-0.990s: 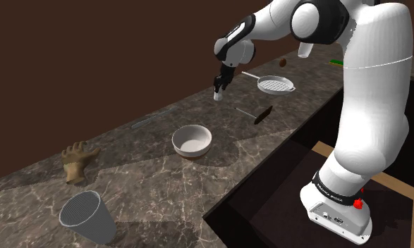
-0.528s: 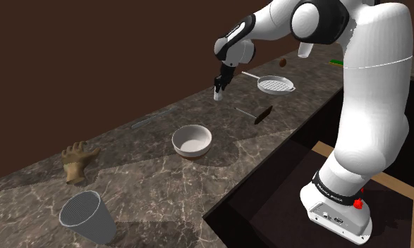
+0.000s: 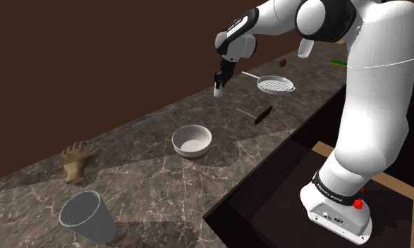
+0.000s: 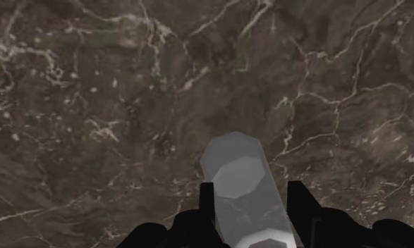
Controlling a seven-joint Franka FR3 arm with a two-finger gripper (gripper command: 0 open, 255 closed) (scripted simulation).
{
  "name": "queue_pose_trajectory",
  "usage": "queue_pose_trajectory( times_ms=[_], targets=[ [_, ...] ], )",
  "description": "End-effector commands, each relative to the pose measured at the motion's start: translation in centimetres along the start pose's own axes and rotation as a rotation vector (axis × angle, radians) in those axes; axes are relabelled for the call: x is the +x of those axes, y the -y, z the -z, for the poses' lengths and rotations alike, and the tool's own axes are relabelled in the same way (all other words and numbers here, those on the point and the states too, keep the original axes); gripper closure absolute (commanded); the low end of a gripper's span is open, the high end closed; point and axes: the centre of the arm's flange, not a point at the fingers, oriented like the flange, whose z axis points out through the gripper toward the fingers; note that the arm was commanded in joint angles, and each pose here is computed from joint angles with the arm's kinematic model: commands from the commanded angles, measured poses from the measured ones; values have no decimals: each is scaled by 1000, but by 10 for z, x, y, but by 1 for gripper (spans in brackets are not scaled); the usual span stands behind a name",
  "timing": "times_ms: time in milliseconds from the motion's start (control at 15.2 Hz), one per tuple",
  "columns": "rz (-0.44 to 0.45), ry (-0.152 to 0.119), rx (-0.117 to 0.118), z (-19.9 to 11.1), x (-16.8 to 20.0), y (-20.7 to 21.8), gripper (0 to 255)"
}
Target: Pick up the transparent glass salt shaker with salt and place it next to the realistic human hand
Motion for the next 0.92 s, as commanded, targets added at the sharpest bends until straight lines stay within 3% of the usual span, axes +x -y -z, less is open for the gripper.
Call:
queue_pose_trajectory(
  times_ms=[0, 858],
  targets=[
    [0, 0, 0, 10, 3, 1, 255],
    [0, 0, 0, 76, 20, 9, 255]
  ],
)
